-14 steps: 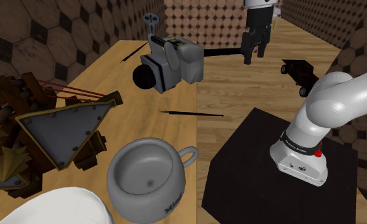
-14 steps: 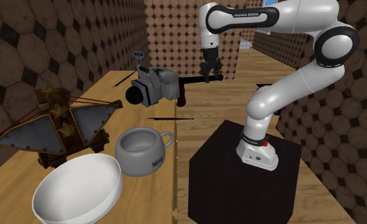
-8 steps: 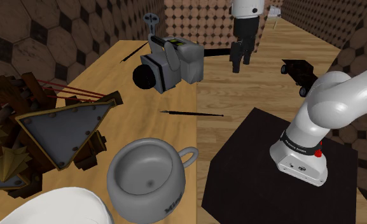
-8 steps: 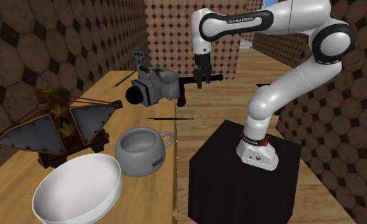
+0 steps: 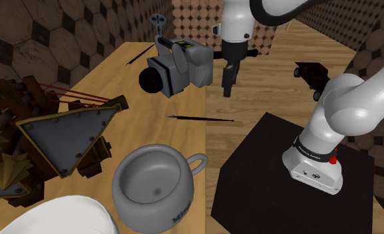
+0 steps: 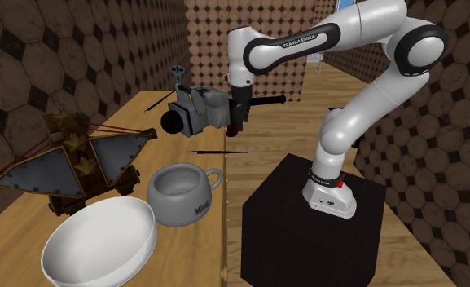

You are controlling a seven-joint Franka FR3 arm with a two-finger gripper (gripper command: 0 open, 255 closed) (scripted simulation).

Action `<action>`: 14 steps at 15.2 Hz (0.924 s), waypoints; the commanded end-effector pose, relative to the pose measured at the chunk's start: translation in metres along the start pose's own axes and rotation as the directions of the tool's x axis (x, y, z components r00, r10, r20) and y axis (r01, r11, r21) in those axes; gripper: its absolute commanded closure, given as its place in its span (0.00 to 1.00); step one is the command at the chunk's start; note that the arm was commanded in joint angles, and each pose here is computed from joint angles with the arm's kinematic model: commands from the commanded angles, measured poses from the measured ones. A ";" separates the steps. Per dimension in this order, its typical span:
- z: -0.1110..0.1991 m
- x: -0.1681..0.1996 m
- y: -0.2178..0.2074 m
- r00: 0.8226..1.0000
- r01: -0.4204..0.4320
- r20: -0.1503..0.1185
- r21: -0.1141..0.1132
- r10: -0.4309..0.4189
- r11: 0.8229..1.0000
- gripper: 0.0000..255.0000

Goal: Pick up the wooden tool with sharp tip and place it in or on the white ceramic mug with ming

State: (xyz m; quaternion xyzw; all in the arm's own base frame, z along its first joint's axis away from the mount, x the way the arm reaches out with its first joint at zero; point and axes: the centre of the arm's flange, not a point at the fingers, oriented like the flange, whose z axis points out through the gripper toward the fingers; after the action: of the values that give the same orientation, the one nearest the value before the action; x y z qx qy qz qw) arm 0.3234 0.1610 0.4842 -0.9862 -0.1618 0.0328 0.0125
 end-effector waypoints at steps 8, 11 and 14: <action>0.039 0.031 -0.095 0.949 0.302 -0.081 -0.038 -0.304 0.953 0.00; 0.055 0.032 -0.095 0.949 0.302 -0.081 -0.038 -0.304 0.953 0.00; 0.071 0.034 -0.094 0.949 0.302 -0.081 -0.038 -0.304 0.953 0.00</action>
State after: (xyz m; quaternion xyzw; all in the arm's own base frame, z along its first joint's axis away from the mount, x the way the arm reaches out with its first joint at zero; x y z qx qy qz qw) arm 0.3213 0.2620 0.4215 -0.9503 -0.3107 -0.0135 0.0120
